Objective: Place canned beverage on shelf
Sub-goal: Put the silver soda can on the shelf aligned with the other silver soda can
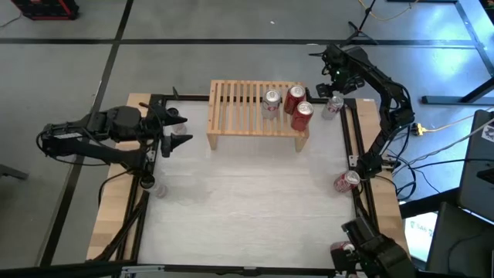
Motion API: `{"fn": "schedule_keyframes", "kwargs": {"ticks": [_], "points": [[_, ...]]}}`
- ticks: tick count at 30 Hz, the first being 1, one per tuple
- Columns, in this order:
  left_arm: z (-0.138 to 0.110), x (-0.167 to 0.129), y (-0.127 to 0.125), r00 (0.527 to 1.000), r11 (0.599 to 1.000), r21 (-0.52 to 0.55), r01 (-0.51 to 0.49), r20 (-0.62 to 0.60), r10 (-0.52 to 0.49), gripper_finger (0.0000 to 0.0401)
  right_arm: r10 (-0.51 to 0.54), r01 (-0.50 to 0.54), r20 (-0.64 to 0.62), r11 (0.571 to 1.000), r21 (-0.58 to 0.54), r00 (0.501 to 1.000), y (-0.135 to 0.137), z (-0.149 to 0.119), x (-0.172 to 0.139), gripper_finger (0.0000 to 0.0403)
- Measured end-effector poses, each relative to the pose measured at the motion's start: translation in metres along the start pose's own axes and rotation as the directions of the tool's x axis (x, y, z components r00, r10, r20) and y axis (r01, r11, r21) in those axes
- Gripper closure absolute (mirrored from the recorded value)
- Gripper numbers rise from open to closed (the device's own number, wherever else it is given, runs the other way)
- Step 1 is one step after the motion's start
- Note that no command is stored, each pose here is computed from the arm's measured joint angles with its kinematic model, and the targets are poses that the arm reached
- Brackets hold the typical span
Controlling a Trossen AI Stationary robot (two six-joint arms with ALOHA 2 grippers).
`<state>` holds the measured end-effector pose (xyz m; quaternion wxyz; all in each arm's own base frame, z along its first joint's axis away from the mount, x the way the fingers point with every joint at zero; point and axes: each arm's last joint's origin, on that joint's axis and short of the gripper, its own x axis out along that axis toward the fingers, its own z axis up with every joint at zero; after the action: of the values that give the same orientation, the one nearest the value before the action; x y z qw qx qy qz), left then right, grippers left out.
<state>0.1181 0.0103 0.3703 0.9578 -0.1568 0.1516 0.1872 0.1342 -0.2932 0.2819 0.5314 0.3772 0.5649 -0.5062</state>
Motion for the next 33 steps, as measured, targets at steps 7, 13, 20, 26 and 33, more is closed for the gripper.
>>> {"fn": "schedule_keyframes", "kwargs": {"ticks": [7,13,20,26,33], "points": [[-0.0001,-0.0001,-0.0001,1.0,1.0,-0.002,0.005,-0.002,-0.005,0.0053,0.006,-0.006,0.01,1.0,0.003,1.0,0.0003,0.0012,0.0,0.0148],[-0.0002,0.0,-0.0001,1.0,1.0,-0.002,0.005,-0.003,-0.005,0.0053,0.001,-0.001,0.018,1.0,0.023,1.0,0.0003,0.0021,0.0004,0.0121],[-0.0001,0.0,-0.0001,1.0,1.0,-0.002,0.005,-0.003,-0.005,0.0053,0.054,-0.056,0.028,0.998,0.043,0.998,0.0022,0.0038,0.0003,0.0039],[-0.0004,0.0,-0.0001,1.0,1.0,-0.001,0.006,-0.006,-0.006,0.0053,0.081,-0.082,0.032,0.996,0.022,0.996,0.0033,0.0047,0.0003,0.0007],[-0.0007,-0.0001,0.0001,1.0,1.0,0.0,0.005,-0.009,-0.005,0.0053,0.032,-0.034,0.053,0.999,0.026,0.998,0.003,0.0057,0.0059,0.0029]]}}
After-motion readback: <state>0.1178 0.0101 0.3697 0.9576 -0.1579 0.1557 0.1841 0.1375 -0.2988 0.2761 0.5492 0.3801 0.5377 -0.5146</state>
